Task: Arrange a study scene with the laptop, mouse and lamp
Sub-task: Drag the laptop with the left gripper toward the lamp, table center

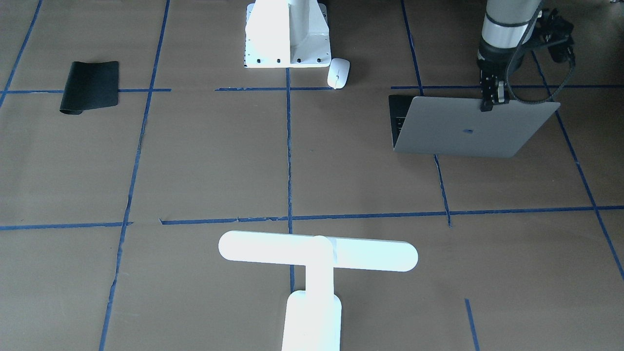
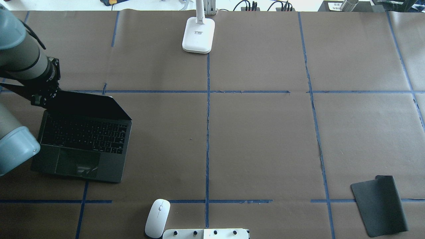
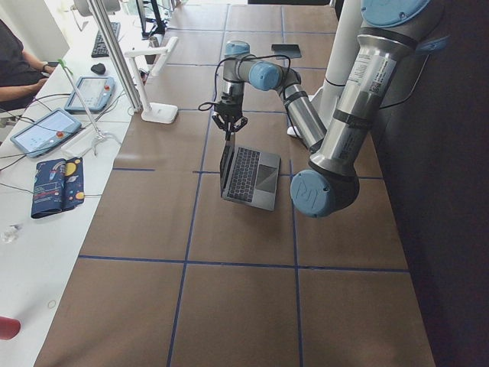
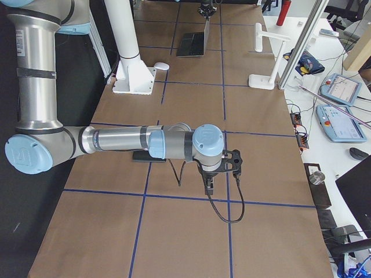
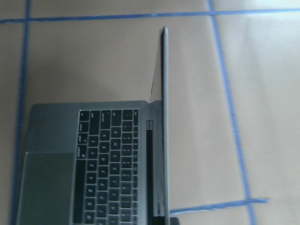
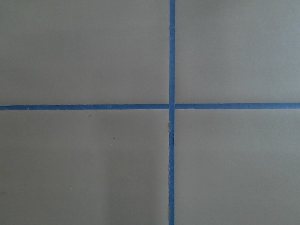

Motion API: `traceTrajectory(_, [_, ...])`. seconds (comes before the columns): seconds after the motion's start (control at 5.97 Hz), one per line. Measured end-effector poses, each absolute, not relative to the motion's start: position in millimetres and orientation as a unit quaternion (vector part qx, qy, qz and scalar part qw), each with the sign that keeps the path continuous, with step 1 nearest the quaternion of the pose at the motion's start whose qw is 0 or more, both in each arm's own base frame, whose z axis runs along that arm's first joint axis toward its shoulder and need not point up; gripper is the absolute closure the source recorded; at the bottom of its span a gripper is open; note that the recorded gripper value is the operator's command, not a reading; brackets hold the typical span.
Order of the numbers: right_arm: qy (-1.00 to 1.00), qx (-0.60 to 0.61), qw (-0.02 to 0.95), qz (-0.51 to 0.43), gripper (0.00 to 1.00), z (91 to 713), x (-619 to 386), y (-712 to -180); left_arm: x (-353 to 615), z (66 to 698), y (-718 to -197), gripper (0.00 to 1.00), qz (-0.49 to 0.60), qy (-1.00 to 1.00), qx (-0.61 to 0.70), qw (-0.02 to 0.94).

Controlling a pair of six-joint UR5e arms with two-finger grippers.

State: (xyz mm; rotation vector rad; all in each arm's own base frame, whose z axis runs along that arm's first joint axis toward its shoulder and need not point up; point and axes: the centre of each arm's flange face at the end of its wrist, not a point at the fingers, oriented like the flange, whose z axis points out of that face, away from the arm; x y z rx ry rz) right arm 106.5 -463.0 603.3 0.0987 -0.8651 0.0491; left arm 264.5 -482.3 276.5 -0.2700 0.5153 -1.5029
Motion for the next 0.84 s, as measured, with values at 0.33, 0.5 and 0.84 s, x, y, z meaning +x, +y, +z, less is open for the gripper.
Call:
traceTrajectory(0.33, [-0.419, 0.046, 0.906, 0.025, 0.00, 605.8, 106.4, -461.7, 296.7, 230.3, -540.4, 1.00, -0.676, 0.242, -0.119, 0.685])
traceTrajectory(0.5, [-0.419, 0.045, 0.906, 0.025, 0.00, 605.8, 106.4, -461.7, 317.2, 203.0, -563.9, 1.00, -0.681, 0.250, -0.123, 0.678])
traceTrajectory(0.84, [-0.420, 0.046, 0.906, 0.025, 0.00, 604.7, 106.3, -461.9, 356.7, 157.6, -578.2, 1.00, -0.691, 0.269, -0.138, 0.657])
